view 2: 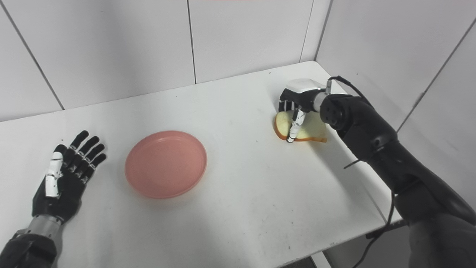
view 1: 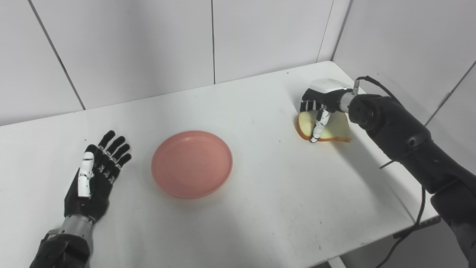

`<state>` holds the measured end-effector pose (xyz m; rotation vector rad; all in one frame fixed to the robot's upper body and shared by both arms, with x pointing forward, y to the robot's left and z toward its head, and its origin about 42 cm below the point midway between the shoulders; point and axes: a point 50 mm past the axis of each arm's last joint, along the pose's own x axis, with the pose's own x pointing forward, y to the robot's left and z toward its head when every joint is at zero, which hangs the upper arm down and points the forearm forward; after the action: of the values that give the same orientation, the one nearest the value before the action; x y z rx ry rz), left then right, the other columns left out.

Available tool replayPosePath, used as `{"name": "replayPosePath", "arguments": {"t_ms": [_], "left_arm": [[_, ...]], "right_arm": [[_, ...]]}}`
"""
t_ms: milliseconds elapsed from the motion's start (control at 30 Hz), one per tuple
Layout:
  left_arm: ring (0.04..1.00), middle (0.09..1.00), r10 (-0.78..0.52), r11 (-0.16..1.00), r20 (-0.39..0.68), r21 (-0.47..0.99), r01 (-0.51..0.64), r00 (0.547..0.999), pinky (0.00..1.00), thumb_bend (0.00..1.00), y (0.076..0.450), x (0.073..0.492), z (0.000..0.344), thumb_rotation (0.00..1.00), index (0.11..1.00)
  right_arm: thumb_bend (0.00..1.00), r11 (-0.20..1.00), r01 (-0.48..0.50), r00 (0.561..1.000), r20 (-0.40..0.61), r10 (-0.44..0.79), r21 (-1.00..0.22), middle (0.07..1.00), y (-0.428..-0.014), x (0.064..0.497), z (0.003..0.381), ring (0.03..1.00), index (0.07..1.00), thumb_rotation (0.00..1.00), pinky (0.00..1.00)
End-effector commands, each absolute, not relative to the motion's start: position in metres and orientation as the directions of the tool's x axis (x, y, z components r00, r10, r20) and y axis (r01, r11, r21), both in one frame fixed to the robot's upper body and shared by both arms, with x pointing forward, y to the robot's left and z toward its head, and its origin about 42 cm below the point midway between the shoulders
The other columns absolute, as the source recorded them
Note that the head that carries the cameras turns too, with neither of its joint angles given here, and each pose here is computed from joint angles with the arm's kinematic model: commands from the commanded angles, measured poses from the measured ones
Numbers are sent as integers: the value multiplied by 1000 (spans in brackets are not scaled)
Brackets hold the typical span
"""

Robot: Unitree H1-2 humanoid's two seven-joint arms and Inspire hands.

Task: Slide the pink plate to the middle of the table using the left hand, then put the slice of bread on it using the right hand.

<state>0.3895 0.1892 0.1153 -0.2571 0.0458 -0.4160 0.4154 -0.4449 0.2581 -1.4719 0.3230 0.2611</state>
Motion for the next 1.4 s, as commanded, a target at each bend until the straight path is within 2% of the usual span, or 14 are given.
{"name": "replayPosePath", "arguments": {"t_ms": [0,200,367,500,667,1033,1233,1367], "left_arm": [[895,899,-389,901,-160,-270,339,907,905,500,195,371,76,994,896],[895,898,-385,902,-165,-276,332,908,893,494,191,373,76,986,896],[899,899,-391,903,-167,-261,342,905,910,503,187,373,75,995,897],[907,907,-392,902,-170,-262,342,904,918,499,183,375,74,999,905],[908,913,-395,902,-163,-255,348,904,915,506,176,376,71,991,914],[904,903,-401,900,-167,-253,354,901,938,499,152,380,67,999,910],[900,906,-393,901,-158,-262,345,906,911,477,135,382,66,1000,916],[886,888,-382,903,-161,-275,331,910,888,472,123,383,67,969,890]], "right_arm": [[499,77,-283,957,-286,-38,-956,498,-450,418,291,421,522,0,347],[498,60,-254,967,-255,-5,-965,497,-438,415,315,421,527,0,349],[497,53,-215,975,-211,75,-975,510,-404,407,347,422,524,0,335],[496,58,-208,972,-199,125,-977,530,-388,406,354,430,504,0,335],[500,73,-190,958,-168,233,-979,511,-352,406,364,421,488,0,357],[497,118,-203,884,-131,448,-972,521,-264,428,359,426,507,0,344],[502,119,-203,851,-115,513,-972,517,-229,436,354,465,458,0,405],[500,141,-229,814,-110,570,-963,514,-201,439,350,428,505,0,375]]}}
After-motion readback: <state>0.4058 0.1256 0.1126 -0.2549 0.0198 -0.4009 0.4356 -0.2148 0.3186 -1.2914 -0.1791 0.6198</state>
